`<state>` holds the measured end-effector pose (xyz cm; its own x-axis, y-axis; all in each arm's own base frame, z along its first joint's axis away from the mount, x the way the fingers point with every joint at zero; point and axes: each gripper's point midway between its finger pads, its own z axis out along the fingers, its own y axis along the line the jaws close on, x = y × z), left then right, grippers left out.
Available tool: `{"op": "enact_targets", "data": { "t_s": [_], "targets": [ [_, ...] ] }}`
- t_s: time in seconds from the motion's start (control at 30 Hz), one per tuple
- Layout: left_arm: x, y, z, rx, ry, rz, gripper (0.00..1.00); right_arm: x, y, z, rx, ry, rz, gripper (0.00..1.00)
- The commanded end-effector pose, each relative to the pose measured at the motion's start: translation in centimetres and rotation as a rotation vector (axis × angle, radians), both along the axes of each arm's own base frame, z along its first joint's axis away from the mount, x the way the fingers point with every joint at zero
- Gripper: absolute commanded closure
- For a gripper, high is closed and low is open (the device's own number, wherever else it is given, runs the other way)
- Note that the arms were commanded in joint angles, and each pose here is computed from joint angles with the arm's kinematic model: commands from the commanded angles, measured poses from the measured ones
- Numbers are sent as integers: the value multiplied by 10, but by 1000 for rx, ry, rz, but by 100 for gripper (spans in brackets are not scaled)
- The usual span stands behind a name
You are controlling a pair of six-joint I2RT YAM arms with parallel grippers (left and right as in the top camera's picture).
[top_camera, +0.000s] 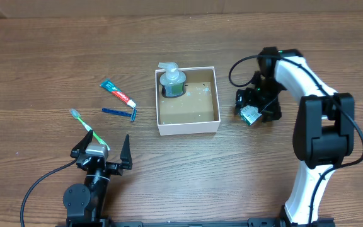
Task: Pack container
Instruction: 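Move the right gripper to the green Dettol soap bar and grasp it, then lift the Dettol bar with the right gripper and carry it into the box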
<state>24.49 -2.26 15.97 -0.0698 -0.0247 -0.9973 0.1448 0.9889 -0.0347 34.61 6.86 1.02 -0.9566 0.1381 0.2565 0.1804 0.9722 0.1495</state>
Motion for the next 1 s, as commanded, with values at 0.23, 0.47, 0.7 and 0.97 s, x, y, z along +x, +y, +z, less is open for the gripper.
{"op": "enact_targets", "data": {
  "t_s": [0.23, 0.47, 0.7, 0.97],
  "targets": [
    [0, 3, 0, -2, -5, 14, 0, 24, -5, -16, -135, -119, -101, 0],
    [0, 3, 0, -3, -5, 14, 0, 41, -8, -17, -148, -169, -235, 0],
    [0, 3, 0, -2, -5, 14, 0, 34, -8, -20, -158, -142, -256, 36],
    [0, 3, 0, -2, -5, 14, 0, 20, -7, -27, -153, -93, -269, 55]
  ]
}}
